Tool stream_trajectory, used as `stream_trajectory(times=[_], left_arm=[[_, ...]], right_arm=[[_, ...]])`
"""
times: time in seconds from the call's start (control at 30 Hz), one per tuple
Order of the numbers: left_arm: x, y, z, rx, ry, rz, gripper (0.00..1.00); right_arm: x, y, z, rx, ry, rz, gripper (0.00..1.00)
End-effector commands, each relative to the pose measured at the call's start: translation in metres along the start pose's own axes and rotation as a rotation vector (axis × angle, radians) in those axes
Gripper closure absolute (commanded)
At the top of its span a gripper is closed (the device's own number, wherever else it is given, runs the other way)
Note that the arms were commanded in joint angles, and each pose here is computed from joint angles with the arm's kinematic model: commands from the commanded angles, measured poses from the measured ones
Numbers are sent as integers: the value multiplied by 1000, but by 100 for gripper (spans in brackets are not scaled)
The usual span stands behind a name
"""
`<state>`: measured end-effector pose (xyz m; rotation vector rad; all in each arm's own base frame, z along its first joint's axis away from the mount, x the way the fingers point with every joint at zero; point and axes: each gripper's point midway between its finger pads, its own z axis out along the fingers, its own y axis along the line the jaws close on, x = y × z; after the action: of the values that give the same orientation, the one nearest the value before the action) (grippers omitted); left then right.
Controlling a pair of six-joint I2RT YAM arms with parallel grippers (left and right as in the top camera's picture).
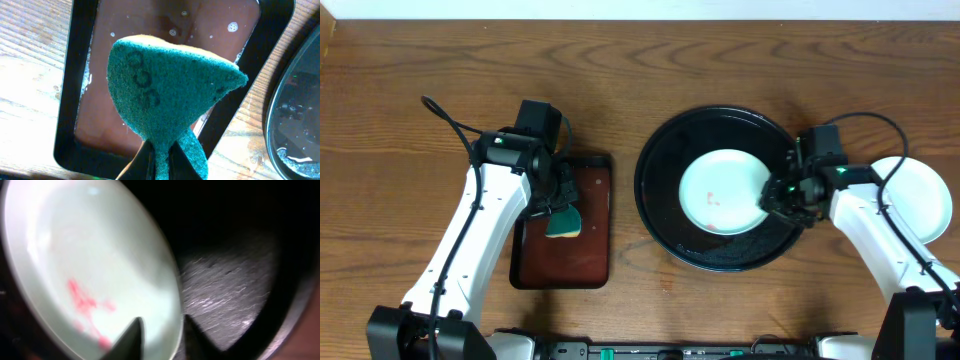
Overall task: Clean dirty plates on tray and stack at the side
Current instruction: 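Move the right gripper to the remaining green plate and grip its rim, then grasp the green sponge with the left gripper and lift it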
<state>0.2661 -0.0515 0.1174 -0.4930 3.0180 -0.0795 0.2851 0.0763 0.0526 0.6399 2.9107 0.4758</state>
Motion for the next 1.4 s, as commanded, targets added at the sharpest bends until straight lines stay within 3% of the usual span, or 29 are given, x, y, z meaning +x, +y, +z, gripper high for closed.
stream_trajectory(times=[0.0, 0.03, 0.13, 0.2, 0.23, 0.33, 0.37, 0.53, 0.63, 0.93, 1.1, 1.37], left_arm=[[0, 1, 0, 1, 2, 16, 92], [0, 1, 0, 1, 2, 16, 92], [0, 1, 0, 1, 2, 16, 92], [0, 1, 0, 1, 3, 21, 92], [0, 1, 0, 1, 2, 22, 92], [1, 1, 0, 1, 3, 31, 92], [0, 1, 0, 1, 2, 31, 92], [0, 1, 0, 1, 2, 31, 92], [1, 1, 0, 1, 3, 31, 92], [0, 1, 0, 1, 2, 31, 92], [1, 1, 0, 1, 3, 32, 92], [0, 1, 0, 1, 2, 32, 92]], right_arm=[[27, 35, -2, -142, 109, 6, 52], [28, 38, -1, -145, 109, -3, 51], [10, 38, -1, -121, 14, -92, 69], [-10, 36, -5, -81, -91, -226, 72], [-21, 36, -8, -58, -145, -312, 69], [-45, 39, -13, 12, -263, -652, 44], [-48, 41, -14, 21, -275, -737, 40], [-67, 44, -5, 75, -335, -908, 42], [-77, 45, 10, 85, -341, -955, 54], [-74, 13, 66, 164, -206, -881, 59], [-75, 4, 61, 192, -219, -702, 99], [-55, -2, 24, 134, -204, -222, 99]])
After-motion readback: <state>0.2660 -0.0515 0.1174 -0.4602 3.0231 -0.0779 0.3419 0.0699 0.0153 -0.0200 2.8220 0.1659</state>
